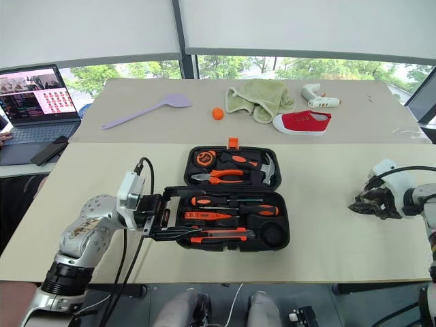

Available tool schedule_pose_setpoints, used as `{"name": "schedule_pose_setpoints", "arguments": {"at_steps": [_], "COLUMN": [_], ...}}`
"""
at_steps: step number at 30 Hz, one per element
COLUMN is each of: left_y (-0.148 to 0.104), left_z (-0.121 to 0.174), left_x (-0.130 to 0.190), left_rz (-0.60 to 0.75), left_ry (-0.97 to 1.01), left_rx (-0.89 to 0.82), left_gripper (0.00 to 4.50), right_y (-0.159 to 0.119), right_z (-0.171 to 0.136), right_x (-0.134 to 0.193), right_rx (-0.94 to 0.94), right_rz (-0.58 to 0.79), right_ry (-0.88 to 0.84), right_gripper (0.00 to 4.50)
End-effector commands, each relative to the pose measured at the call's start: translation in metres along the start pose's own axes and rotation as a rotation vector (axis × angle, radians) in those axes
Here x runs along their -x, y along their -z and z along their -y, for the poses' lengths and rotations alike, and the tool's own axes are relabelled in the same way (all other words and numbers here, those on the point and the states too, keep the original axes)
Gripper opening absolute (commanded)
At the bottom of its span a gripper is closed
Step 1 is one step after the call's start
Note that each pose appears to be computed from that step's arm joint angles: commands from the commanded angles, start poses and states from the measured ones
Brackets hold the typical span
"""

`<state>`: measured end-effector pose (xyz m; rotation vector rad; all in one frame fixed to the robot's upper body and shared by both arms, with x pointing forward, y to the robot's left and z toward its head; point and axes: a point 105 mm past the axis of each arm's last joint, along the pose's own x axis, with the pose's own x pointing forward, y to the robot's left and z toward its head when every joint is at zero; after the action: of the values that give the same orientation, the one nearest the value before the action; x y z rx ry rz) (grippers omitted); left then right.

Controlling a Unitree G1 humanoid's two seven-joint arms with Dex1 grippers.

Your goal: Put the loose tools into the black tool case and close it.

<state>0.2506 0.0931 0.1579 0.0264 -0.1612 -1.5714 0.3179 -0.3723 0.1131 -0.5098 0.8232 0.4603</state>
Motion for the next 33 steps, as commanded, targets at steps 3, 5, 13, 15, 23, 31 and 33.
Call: {"name": "schedule_pose_setpoints", "arguments": {"at_steps": [3, 5, 13, 15, 23, 31, 33], "left_y": [-0.007, -0.006, -0.003, 0.000, 0.012, 0.014, 0.014], "left_z": [0.005, 0.005, 0.008, 0.011, 0.017, 0.017, 0.013], "left_x": [0.004, 0.006, 0.018, 0.023, 0.039, 0.041, 0.041], "left_rz": [-0.008, -0.014, -0.015, -0.028, -0.091, -0.103, -0.102], "left_ry": [0.006, 0.006, 0.004, 0.002, -0.044, -0.088, -0.124], "left_rx": [-0.052, -0.055, -0.073, -0.069, -0.046, -0.051, -0.061], "left_gripper": [4.50, 4.50, 4.50, 4.50, 4.50, 4.50, 4.50], "right_y": [0.002, -0.008, -0.099, -0.113, -0.103, -0.074, -0.071], "right_z": [0.010, 0.011, -0.076, -0.116, -0.198, -0.197, -0.198], "right_x": [0.008, 0.008, 0.043, 0.052, 0.036, 0.014, 0.010], "right_rx": [0.008, 0.031, 0.266, 0.287, 0.351, 0.380, 0.387], "right_rz": [-0.033, 0.025, 0.393, 0.404, 0.250, 0.127, 0.114], "right_ry": [0.021, 0.015, -0.477, -0.619, -0.741, -0.670, -0.665], "right_gripper": [0.62, 0.08, 0.08, 0.08, 0.08, 0.08, 0.08]}}
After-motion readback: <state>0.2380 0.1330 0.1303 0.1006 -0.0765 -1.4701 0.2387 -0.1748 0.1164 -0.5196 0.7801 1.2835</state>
